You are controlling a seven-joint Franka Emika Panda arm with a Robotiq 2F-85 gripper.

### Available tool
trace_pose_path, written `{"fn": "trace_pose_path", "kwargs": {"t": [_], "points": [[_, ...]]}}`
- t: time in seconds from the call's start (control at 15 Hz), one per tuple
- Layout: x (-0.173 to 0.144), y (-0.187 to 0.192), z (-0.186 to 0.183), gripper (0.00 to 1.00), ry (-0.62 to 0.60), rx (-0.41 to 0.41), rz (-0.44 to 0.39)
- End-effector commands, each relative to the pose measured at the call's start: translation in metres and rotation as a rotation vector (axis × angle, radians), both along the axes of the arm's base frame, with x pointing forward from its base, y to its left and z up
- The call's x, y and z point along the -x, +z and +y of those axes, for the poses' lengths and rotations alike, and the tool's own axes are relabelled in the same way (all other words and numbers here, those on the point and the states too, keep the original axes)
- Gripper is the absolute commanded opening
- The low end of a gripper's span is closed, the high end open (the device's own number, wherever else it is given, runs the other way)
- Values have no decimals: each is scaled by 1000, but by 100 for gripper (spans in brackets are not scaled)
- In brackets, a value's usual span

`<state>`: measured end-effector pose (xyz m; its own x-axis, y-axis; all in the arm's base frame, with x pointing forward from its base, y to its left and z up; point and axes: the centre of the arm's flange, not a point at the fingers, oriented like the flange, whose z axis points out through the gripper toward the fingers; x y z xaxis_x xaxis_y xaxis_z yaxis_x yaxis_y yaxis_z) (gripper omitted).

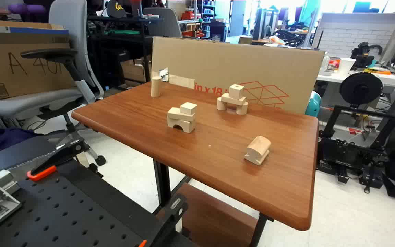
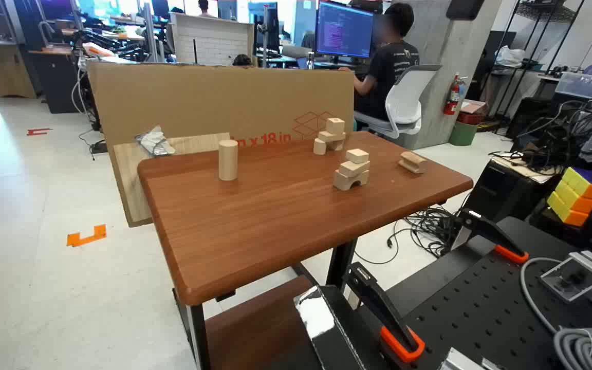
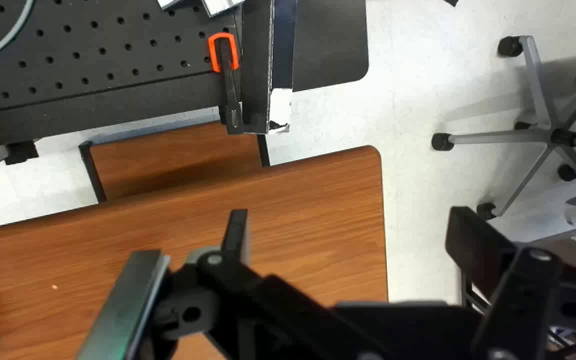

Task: Put the block on the tower to the right

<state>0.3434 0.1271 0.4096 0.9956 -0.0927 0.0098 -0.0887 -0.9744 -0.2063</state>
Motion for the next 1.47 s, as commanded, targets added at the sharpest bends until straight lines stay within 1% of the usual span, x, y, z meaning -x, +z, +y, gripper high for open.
{"fn": "trace_pose_path", "kwargs": {"t": [0.0,0.53,0.67,0.73,0.93,1.13,1.27,1.4], "points": [[0,0,0,100,0,0,0],[0,0,0,100,0,0,-1],[-9,-7,2,100,-14,-1,24],[-16,-11,0,100,-24,-20,27],[-36,-20,-18,100,-57,-17,56],[-58,-27,-48,100,-101,-13,77],[-75,-31,-71,100,-132,-16,76],[-91,-33,-96,100,-157,1,63]]}}
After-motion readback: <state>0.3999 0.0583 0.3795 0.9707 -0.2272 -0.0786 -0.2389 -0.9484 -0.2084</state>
